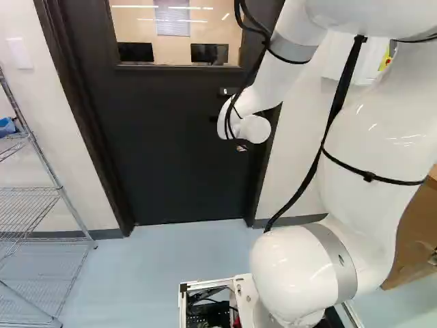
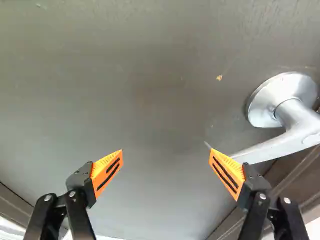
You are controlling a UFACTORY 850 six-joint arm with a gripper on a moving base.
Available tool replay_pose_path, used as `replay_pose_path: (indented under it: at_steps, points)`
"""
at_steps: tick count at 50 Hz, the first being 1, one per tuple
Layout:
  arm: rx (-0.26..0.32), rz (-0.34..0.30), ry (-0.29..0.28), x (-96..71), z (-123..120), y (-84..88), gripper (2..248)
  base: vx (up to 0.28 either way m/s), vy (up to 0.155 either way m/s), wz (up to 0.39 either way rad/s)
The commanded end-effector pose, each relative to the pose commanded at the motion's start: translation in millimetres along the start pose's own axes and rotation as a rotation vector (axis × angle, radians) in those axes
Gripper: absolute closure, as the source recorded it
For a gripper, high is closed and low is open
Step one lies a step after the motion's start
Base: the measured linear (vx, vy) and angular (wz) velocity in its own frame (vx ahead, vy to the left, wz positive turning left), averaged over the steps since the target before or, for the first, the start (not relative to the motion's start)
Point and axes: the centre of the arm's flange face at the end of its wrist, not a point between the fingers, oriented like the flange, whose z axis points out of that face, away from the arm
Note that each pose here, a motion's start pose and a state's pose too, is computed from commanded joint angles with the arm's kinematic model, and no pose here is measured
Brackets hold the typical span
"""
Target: Open the door and move inside
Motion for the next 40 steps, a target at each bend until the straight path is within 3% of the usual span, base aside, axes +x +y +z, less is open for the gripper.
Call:
replay_pose_path:
  at_steps: [25, 40]
  points:
    - [0.0, 0.0, -0.043, -18.5, 6.5, 0.0, 3, 0.0, 0.0, 0.0]
    - [-0.009, 0.002, -0.031, -17.4, -20.1, 4.1, 3, 0.0, 0.0, 0.0]
